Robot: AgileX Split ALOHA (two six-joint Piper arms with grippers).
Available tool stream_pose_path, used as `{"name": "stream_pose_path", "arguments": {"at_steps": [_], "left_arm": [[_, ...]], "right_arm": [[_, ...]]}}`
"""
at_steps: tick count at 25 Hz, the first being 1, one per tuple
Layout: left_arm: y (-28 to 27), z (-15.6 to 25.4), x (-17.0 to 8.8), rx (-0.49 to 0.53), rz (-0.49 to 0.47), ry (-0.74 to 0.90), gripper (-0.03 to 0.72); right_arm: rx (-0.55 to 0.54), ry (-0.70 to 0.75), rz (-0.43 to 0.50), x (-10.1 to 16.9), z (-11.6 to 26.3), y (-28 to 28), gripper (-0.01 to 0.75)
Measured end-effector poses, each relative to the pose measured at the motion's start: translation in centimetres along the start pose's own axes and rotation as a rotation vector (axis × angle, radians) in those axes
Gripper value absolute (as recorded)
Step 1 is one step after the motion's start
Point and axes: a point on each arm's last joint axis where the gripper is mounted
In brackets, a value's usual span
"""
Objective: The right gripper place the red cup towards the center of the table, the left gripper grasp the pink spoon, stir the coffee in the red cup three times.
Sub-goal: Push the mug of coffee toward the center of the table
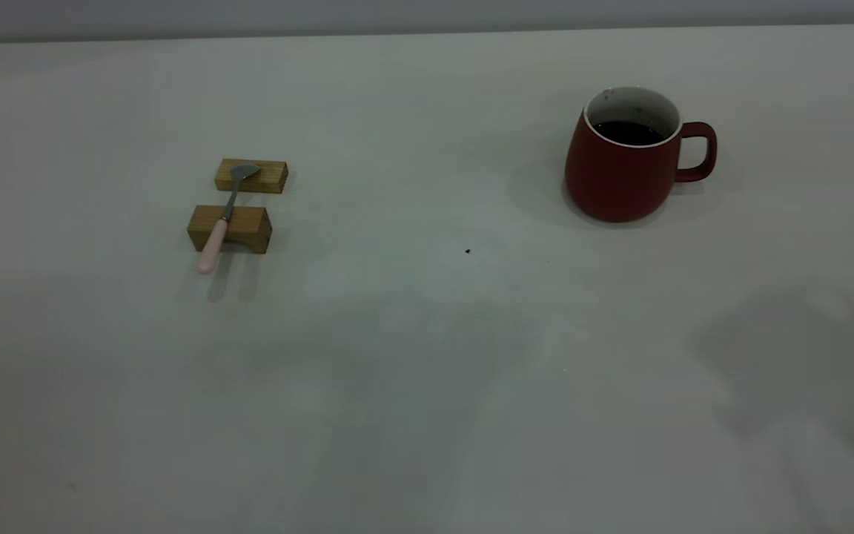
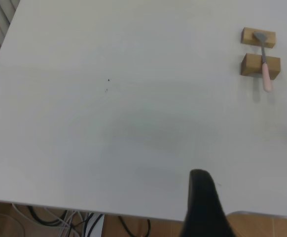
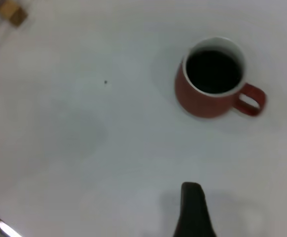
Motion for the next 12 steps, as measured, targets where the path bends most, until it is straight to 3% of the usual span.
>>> {"name": "stream_pose_path", "arguments": {"at_steps": [8,12], "left_arm": [[0.0,0.0,0.0,0.0,0.0,0.0,0.548],[0.0,0.0,0.0,0.0,0.0,0.0,0.548]], "right_arm": [[0.125,-0.446,-0.14,-4.0,-2.6,11.8,0.591],[0.129,-0.558,-0.185,-6.7,-2.6,16.2,0.591]]}}
Point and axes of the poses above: a point on each arm's last joint axis where the gripper is mounted, y pointing out along that axis toward the gripper, x along the wrist's bending axis when the last joint is at zero, z = x × y, and after that the axes turned 12 degrees about y, right-handed
